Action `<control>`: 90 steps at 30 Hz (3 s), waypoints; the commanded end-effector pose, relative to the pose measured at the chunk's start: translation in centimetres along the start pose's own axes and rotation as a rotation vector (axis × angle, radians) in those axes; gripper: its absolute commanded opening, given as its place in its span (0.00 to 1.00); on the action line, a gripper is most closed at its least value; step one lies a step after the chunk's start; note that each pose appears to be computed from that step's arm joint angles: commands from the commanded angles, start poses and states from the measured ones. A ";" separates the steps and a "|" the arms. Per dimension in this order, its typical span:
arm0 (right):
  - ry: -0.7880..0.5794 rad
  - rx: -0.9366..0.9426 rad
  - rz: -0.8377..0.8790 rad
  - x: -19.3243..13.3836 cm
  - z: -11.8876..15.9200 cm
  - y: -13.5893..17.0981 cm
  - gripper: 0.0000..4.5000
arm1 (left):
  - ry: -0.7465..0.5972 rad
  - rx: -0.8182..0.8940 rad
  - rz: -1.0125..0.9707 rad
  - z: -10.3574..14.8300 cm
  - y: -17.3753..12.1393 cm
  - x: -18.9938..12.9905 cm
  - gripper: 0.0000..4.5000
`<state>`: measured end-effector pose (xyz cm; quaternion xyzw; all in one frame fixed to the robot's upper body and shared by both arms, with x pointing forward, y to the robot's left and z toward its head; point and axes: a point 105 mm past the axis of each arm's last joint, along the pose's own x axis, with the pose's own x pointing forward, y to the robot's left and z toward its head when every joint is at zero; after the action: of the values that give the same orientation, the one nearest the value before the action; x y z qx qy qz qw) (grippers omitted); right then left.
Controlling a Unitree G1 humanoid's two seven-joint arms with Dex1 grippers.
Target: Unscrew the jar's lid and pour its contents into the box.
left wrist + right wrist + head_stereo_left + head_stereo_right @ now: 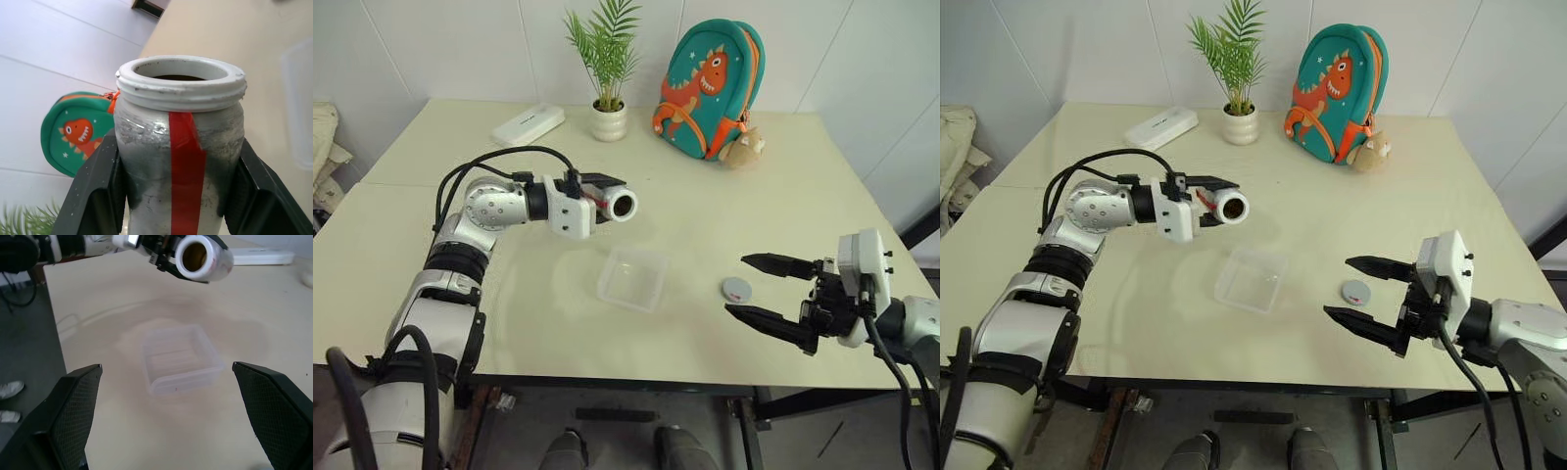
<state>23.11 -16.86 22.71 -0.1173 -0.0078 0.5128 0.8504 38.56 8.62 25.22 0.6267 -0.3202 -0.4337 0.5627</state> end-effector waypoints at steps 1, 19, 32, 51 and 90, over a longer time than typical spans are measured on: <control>-0.035 -0.044 -0.004 -1.1 0.8 -0.2 1.00 | -0.024 0.242 -0.010 1.2 1.2 0.7 0.46; -0.051 -0.038 -0.062 0.4 0.2 -1.3 1.00 | -0.159 1.152 -0.034 2.1 -1.0 4.6 0.46; -0.040 -0.060 -0.063 0.9 0.4 -2.2 1.00 | -0.189 1.330 0.107 3.7 0.5 4.5 0.46; -0.023 -0.082 -0.055 1.6 0.8 -3.1 1.00 | 0.216 0.700 0.442 -0.7 5.0 2.0 0.46; 0.000 -0.102 -0.038 2.2 1.3 -4.3 1.00 | 0.341 -1.368 0.817 -7.6 -8.0 -4.2 0.80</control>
<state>27.82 -16.52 23.69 -0.1436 -0.0245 0.4965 0.8557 43.28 16.46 16.76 0.0266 -0.0722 -0.1977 0.9772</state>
